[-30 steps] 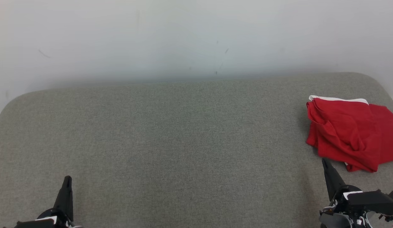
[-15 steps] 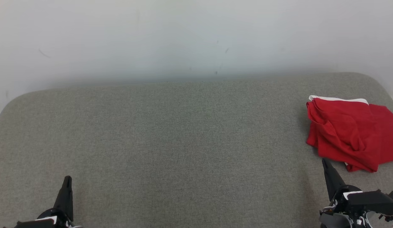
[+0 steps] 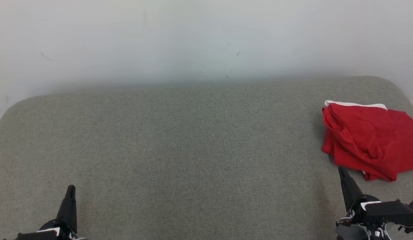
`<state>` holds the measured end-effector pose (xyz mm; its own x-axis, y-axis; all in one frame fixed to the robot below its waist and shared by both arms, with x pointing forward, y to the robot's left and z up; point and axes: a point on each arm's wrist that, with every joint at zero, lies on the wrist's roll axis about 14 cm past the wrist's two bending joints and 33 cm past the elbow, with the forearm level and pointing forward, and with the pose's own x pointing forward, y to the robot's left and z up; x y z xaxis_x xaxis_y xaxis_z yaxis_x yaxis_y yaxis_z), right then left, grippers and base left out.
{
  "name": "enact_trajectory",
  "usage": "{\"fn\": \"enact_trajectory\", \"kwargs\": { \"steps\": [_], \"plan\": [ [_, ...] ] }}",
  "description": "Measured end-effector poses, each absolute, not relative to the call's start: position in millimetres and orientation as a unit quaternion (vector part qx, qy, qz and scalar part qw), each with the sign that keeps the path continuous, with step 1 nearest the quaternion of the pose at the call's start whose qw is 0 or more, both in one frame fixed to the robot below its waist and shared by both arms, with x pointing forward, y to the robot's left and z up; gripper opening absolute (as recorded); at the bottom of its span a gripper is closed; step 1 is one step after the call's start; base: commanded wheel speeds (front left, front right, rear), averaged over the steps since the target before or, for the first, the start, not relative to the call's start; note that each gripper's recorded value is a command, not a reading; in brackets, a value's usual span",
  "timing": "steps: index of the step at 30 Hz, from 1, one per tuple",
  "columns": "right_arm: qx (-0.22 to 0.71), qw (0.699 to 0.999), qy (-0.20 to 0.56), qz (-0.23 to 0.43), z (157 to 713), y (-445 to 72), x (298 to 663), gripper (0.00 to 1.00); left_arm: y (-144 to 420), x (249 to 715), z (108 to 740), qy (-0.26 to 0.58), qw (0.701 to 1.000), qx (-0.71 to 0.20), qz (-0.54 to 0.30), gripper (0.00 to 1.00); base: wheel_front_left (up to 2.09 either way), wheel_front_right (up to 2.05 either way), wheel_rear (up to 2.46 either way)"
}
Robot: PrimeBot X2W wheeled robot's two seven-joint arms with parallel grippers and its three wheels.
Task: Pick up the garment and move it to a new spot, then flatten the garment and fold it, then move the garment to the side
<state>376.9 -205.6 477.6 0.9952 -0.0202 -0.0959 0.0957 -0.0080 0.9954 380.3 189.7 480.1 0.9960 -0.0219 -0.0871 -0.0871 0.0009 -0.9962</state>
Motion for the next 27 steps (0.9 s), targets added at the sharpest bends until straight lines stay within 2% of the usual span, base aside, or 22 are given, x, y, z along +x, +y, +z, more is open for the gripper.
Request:
{"fn": "enact_trajectory", "kwargs": {
  "steps": [27],
  "plan": [
    [0.709,0.704,0.027,-0.041,477.6,-205.6,376.9,0.00,189.7,380.4,480.1,0.039,0.706,-0.706,0.023,0.00,0.00,0.00,0.00]
  ]
}}
